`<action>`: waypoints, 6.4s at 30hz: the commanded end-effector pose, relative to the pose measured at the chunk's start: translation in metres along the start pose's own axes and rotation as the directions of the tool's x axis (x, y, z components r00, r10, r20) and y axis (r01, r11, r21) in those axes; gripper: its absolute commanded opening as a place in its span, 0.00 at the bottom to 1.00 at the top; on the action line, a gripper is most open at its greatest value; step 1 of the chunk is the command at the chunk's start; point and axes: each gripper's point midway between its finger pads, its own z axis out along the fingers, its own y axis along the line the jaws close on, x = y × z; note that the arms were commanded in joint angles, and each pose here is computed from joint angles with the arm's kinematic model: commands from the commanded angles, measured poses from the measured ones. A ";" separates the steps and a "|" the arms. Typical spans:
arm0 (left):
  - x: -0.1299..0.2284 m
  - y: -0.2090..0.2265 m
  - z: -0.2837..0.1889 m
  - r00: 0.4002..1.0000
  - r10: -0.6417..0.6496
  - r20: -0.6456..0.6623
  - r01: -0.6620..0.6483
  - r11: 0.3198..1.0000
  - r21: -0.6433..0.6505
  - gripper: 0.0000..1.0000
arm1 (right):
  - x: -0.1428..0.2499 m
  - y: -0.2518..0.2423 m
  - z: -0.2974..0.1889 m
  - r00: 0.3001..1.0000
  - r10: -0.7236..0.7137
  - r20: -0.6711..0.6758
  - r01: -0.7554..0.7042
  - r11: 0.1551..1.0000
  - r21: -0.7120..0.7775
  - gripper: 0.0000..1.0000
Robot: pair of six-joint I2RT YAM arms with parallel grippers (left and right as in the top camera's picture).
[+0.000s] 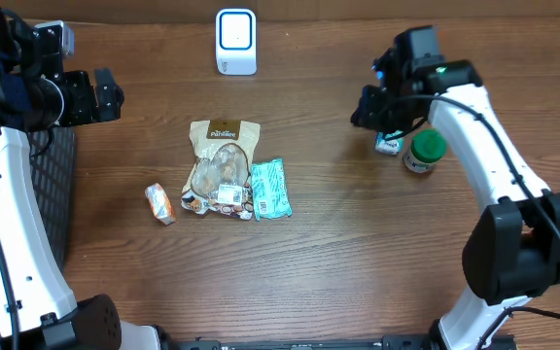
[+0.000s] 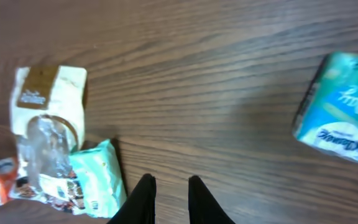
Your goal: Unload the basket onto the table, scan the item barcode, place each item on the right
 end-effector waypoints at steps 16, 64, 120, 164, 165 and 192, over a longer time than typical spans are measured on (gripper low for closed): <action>-0.003 -0.003 -0.001 1.000 0.025 0.009 -0.025 1.000 0.009 0.99 | 0.009 -0.055 0.076 0.982 0.016 0.189 -0.042 0.990 0.137 0.12; -0.003 -0.003 -0.001 1.000 0.025 0.009 -0.025 1.000 0.009 0.99 | -0.021 -0.062 0.016 0.980 0.050 0.191 -0.081 0.984 0.158 0.04; -0.003 -0.003 -0.001 1.000 0.025 0.009 -0.025 1.000 0.009 1.00 | 0.098 0.073 0.135 0.999 0.035 0.037 -0.040 0.985 0.167 0.04; -0.003 -0.003 -0.001 1.000 0.025 0.009 -0.026 1.000 0.009 0.99 | 0.078 0.085 0.140 0.952 -0.277 -0.132 0.300 0.930 0.213 0.06; -0.003 -0.003 -0.001 1.000 0.025 0.009 -0.026 1.000 0.009 1.00 | 0.074 0.080 0.139 0.959 -0.253 -0.125 0.275 0.936 0.219 0.05; -0.003 -0.003 -0.001 1.000 0.025 0.009 -0.026 1.000 0.009 1.00 | 0.012 0.060 -0.015 0.968 -0.133 -0.213 0.145 0.988 0.046 0.05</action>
